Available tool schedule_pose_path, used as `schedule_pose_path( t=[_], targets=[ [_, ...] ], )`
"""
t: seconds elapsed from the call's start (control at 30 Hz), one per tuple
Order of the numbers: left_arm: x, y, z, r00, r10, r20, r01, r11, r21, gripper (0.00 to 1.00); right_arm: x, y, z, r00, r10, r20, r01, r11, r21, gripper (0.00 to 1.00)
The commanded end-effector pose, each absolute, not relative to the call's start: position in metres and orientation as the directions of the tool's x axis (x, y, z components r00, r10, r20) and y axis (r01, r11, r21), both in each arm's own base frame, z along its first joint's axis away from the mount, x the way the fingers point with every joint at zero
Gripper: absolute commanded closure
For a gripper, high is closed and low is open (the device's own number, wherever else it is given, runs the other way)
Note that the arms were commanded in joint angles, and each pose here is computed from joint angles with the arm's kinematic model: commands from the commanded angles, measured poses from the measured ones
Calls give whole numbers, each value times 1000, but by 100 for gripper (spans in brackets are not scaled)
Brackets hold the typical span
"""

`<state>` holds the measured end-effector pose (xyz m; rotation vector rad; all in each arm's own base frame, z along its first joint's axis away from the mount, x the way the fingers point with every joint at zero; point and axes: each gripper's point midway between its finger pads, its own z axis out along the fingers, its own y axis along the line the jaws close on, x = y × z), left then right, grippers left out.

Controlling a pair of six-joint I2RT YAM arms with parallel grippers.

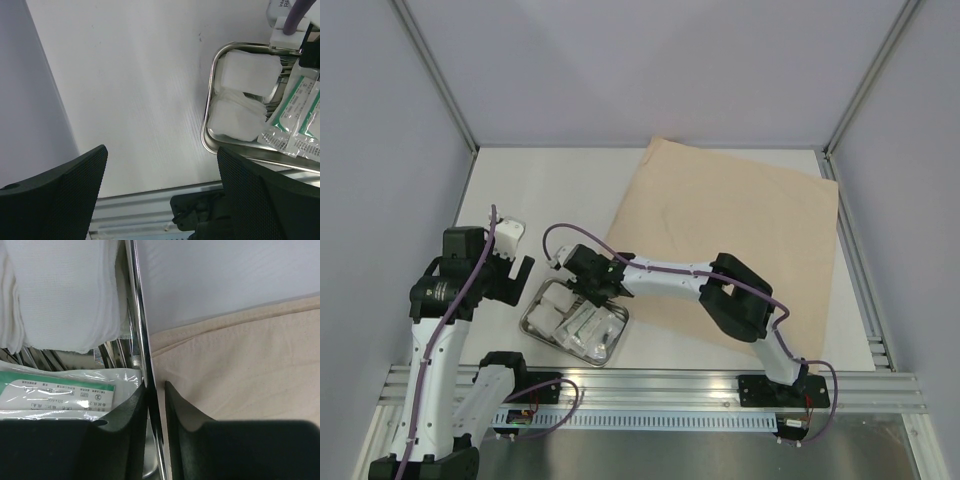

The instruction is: Prepare the surgical pack

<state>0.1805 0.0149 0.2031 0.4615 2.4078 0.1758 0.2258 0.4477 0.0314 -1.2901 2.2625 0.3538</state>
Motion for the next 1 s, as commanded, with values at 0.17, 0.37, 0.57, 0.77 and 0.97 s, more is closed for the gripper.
schedule_pose_path(
  t=[0.17,0.37,0.57,0.77,0.97],
  targets=[
    [183,14,211,-692,358,-627,265,934,241,0,233,466,42,-427,-677,-599,-843,538,-6,93],
    [183,14,211,-691,359,-627,267,933,241,0,219,478,74,-433,-640,-635,-864,496,89,100],
    [183,14,212,-690,361,-628,267,933,242,0,215,475,101,-479,-587,-652,-849,500,173,100],
    [183,14,213,-687,361,-631,266,933,243,0,239,456,116,-554,-511,-657,-795,558,237,100],
    [184,14,213,-688,362,-629,268,932,244,0,281,413,118,-645,-407,-647,-692,671,268,100]
  ],
)
